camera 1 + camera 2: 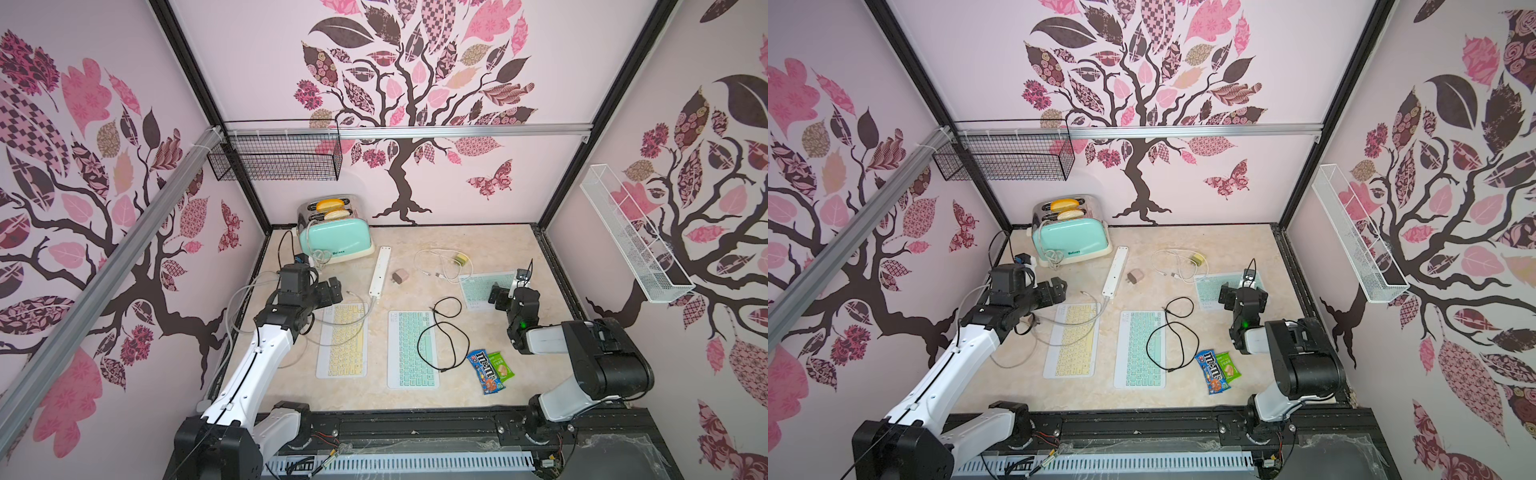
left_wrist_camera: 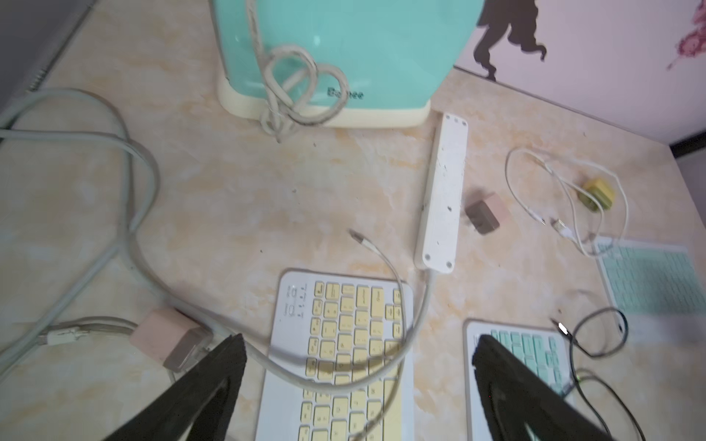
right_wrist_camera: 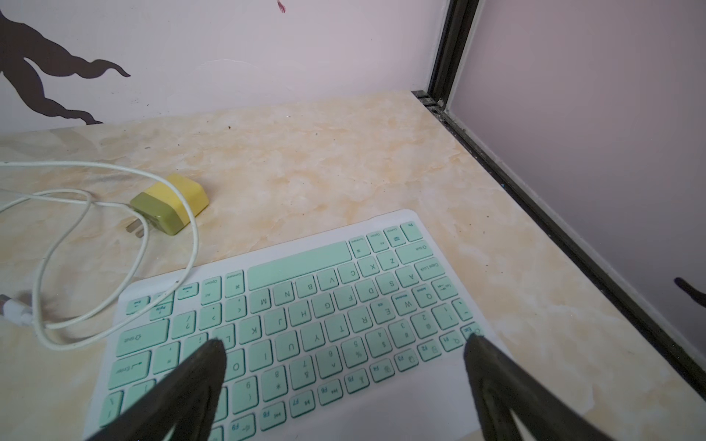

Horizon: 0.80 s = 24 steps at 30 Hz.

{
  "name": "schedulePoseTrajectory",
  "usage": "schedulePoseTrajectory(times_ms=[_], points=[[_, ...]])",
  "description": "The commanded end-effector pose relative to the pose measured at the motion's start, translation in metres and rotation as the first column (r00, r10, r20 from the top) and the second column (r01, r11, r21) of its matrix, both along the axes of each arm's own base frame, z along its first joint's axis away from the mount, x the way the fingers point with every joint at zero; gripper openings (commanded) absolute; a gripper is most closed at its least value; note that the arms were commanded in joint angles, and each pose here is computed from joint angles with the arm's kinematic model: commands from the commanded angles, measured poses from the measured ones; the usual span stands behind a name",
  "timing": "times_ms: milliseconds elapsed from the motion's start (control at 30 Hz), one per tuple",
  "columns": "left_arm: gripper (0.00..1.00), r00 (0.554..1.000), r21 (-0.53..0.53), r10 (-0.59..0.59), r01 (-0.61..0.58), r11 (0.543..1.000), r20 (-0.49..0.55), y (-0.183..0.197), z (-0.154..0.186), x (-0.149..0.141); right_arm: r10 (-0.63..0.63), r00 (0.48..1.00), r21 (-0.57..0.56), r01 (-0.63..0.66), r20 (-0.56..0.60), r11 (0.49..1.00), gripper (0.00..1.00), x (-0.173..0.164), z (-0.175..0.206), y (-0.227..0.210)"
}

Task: Unplug the wireless keyboard
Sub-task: Reset both arms

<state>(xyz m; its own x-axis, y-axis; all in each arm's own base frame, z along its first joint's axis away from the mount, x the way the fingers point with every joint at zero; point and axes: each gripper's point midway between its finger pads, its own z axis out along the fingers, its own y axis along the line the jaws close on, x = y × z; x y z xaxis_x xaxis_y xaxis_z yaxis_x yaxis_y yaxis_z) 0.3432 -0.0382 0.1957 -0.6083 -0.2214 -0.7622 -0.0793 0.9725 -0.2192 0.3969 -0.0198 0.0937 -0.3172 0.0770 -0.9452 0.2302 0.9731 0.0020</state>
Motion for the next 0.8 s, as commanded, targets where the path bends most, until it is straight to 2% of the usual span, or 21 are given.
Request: schedulePoseTrajectory(times_ms=[0, 100, 200, 333, 367, 500, 533, 567, 600, 667, 700, 733, 767], points=[[0.98, 0.978, 0.185, 0.102, -0.136, 0.973, 0.183, 0.036, 0.022, 0.022, -0.001, 0.998, 0.017, 0.000, 0.055, 1.000, 0.99, 0.005, 0.015, 0.000], [0.98, 0.957, 0.323, 0.155, -0.231, 0.918, 0.245, 0.060, 0.014, 0.030, -0.002, 0.998, 0.017, 0.001, 0.055, 1.000, 0.99, 0.005, 0.016, 0.000], [0.98, 0.936, 0.415, 0.188, -0.305, 0.857, 0.298, 0.077, 0.000, 0.033, -0.002, 0.999, 0.017, 0.001, 0.053, 1.000, 0.99, 0.005, 0.015, 0.000], [0.98, 0.940, 0.475, 0.158, -0.292, 0.830, 0.301, 0.082, -0.034, 0.034, -0.002, 0.999, 0.017, 0.001, 0.053, 1.000, 0.99, 0.005, 0.015, 0.000], [0.98, 0.940, 0.467, 0.155, -0.288, 0.836, 0.304, 0.082, -0.040, 0.034, -0.002, 0.999, 0.017, 0.001, 0.054, 1.000, 0.99, 0.005, 0.015, 0.000], [0.98, 0.940, 0.353, 0.113, -0.230, 0.907, 0.322, 0.072, -0.065, 0.039, -0.002, 0.999, 0.017, 0.001, 0.053, 1.000, 0.99, 0.005, 0.015, 0.000], [0.98, 0.932, 0.349, 0.074, -0.205, 0.914, 0.354, 0.066, -0.066, 0.043, -0.002, 0.999, 0.017, 0.001, 0.051, 1.000, 0.99, 0.005, 0.015, 0.000], [0.97, 0.937, 0.353, 0.044, -0.173, 0.919, 0.345, 0.059, -0.070, 0.045, -0.002, 0.999, 0.018, 0.001, 0.052, 1.000, 0.99, 0.005, 0.015, 0.000], [0.97, 0.956, 0.349, 0.020, -0.126, 0.929, 0.293, 0.054, -0.075, 0.048, -0.001, 0.999, 0.018, 0.000, 0.054, 1.000, 0.99, 0.005, 0.015, 0.000], [0.98, 0.954, 0.323, -0.003, -0.098, 0.941, 0.299, 0.048, -0.078, 0.057, -0.001, 0.998, 0.019, 0.000, 0.056, 1.000, 0.99, 0.005, 0.016, 0.000], [0.98, 0.950, 0.311, -0.056, -0.044, 0.949, 0.307, 0.039, -0.086, 0.061, -0.001, 0.999, 0.018, 0.000, 0.054, 1.000, 0.99, 0.005, 0.016, 0.000], [0.98, 0.939, 0.297, 0.005, -0.114, 0.948, 0.344, 0.050, -0.083, 0.063, -0.001, 0.999, 0.018, 0.000, 0.054, 1.000, 0.99, 0.005, 0.016, 0.000], [0.98, 0.948, 0.249, 0.053, -0.136, 0.959, 0.313, 0.062, -0.091, 0.059, -0.001, 0.999, 0.017, 0.000, 0.055, 1.000, 0.99, 0.005, 0.016, 0.000]])
